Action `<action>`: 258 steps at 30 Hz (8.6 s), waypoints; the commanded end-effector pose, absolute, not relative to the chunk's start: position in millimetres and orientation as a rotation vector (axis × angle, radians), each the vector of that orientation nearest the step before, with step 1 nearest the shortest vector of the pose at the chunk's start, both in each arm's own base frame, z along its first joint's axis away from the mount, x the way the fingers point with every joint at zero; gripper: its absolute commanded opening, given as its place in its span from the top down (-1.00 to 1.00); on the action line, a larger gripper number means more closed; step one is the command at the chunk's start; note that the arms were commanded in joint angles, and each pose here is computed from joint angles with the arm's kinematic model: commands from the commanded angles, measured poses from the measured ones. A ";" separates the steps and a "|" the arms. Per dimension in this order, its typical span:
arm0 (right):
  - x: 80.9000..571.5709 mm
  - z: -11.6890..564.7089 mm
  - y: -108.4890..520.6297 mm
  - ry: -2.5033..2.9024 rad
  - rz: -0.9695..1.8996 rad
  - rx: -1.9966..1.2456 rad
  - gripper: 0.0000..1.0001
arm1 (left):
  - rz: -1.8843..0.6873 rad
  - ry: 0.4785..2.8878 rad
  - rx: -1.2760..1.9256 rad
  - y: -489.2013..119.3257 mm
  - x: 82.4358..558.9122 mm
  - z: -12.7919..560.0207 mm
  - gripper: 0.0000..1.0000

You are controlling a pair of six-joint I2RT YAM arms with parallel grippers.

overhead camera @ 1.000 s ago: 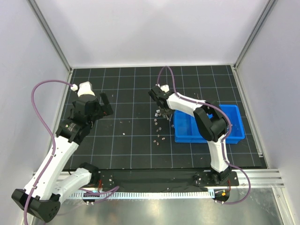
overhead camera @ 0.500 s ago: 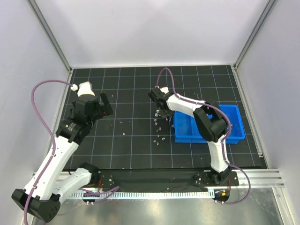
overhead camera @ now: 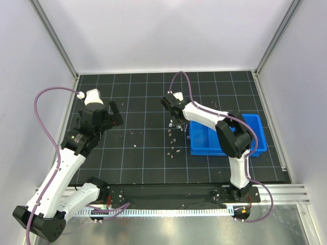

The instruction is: Sort the screws and nuts into containers

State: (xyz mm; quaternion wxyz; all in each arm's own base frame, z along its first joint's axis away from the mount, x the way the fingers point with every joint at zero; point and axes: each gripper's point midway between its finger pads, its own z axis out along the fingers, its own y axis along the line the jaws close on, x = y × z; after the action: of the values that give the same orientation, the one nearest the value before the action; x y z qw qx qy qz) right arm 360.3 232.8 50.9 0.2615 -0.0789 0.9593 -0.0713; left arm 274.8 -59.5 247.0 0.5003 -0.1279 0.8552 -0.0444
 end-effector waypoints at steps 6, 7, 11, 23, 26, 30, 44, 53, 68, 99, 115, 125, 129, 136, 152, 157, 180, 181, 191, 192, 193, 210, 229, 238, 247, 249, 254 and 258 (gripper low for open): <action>364.3 48.2 234.1 2.582 -0.245 -0.233 0.51 | -0.118 2.032 -0.302 -60.5 280.1 253.9 -0.99; 364.0 48.3 233.1 2.582 -0.251 -0.235 0.51 | -0.119 2.031 -0.302 -60.4 279.9 254.3 -1.00; 362.7 45.6 232.2 2.588 -0.256 -0.238 0.58 | -0.118 2.031 -0.304 -60.0 280.0 254.3 -0.99; 355.0 28.6 241.0 2.632 -0.184 -0.267 0.54 | -0.119 2.031 -0.302 -60.4 279.9 254.3 -1.00; 355.1 25.3 235.7 2.635 -0.229 -0.274 0.54 | -0.117 2.030 -0.303 -60.0 279.6 254.1 -0.99; 354.2 24.3 233.5 2.638 -0.244 -0.269 0.54 | -0.115 2.031 -0.304 -59.7 279.5 253.8 -1.00; 343.9 -6.5 233.9 2.735 -0.101 -0.209 0.37 | -0.114 2.028 -0.306 -58.8 279.2 254.7 -1.00; 337.3 -18.6 239.8 2.760 -0.017 -0.181 0.53 | -0.117 2.028 -0.304 -59.5 279.1 254.7 -1.00; 358.4 97.1 266.8 2.549 0.265 -0.055 0.98 | -0.116 2.034 -0.304 -60.2 279.8 253.0 -0.99; 291.7 109.5 -115.0 2.272 -0.373 1.020 0.79 | -0.124 2.042 -0.300 -62.4 281.5 251.2 -1.00; 346.6 232.9 172.5 2.192 0.268 0.220 -0.54 | -0.129 2.027 -0.300 -61.2 279.4 255.6 -0.99; 367.0 103.5 271.6 2.453 0.205 0.144 -0.39 | -0.133 2.015 -0.305 -60.0 277.7 258.3 -0.99; 368.7 79.4 250.8 2.479 0.011 0.170 -0.36 | -0.130 2.016 -0.303 -60.2 278.0 257.6 -0.99; 370.8 74.3 223.0 2.449 -0.116 0.223 -0.36 | -0.128 2.021 -0.302 -60.3 278.2 256.5 -0.99; 365.3 38.4 213.1 2.519 -0.112 0.239 0.00 | -0.126 2.030 -0.302 -61.1 279.7 254.3 -1.00; 358.6 22.2 209.9 2.552 -0.137 0.235 0.06 | -0.130 2.026 -0.301 -61.4 279.4 255.4 -0.99; 340.0 -4.5 206.5 2.580 -0.012 0.306 0.98 | -0.137 2.031 -0.298 -63.0 279.6 254.4 -0.99; 341.3 -1.4 207.5 2.572 -0.002 0.310 0.98 | -0.137 2.031 -0.298 -63.0 279.6 254.4 -1.00; 395.5 162.9 231.3 2.305 0.216 0.208 0.98 | -0.136 2.034 -0.298 -62.8 279.8 253.3 -0.99; 404.1 176.1 220.9 2.283 0.230 0.233 0.98 | -0.137 2.034 -0.297 -63.3 279.7 253.3 -0.99; 408.9 197.5 214.2 2.243 0.257 0.243 0.98 | -0.137 2.032 -0.298 -62.9 279.9 254.0 -1.00; 283.5 124.5 -129.3 2.158 -0.284 1.101 0.98 | -0.156 2.049 -0.283 -68.0 281.0 250.2 -0.99; 324.9 225.9 -60.5 2.057 -0.081 0.733 -0.68 | -0.196 2.041 -0.261 -74.2 281.6 252.3 -0.99; 360.3 220.0 156.5 2.205 0.194 0.186 -0.64 | -0.270 2.072 -0.191 -89.6 281.1 247.7 -1.00; 396.7 124.3 253.0 2.370 0.138 -0.063 -0.59 | -0.271 2.086 -0.176 -91.5 280.9 245.1 -1.00; 410.0 125.8 254.8 2.369 0.092 -0.013 -0.54 | -0.266 2.081 -0.179 -90.5 281.8 246.4 -0.99; 428.0 89.1 270.6 2.403 0.089 0.057 -0.50 | -0.254 2.092 -0.179 -89.8 282.0 243.1 -0.99; 430.9 70.1 268.7 2.442 0.020 0.056 -0.48 | -0.247 2.097 -0.181 -89.2 282.6 241.6 -1.00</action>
State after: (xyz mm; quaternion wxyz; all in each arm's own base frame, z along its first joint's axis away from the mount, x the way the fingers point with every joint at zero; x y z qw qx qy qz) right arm 418.4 266.0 63.9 0.3266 0.0011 0.9450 0.0165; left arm 277.4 -88.0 235.2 0.4769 -0.0805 0.8696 -0.0993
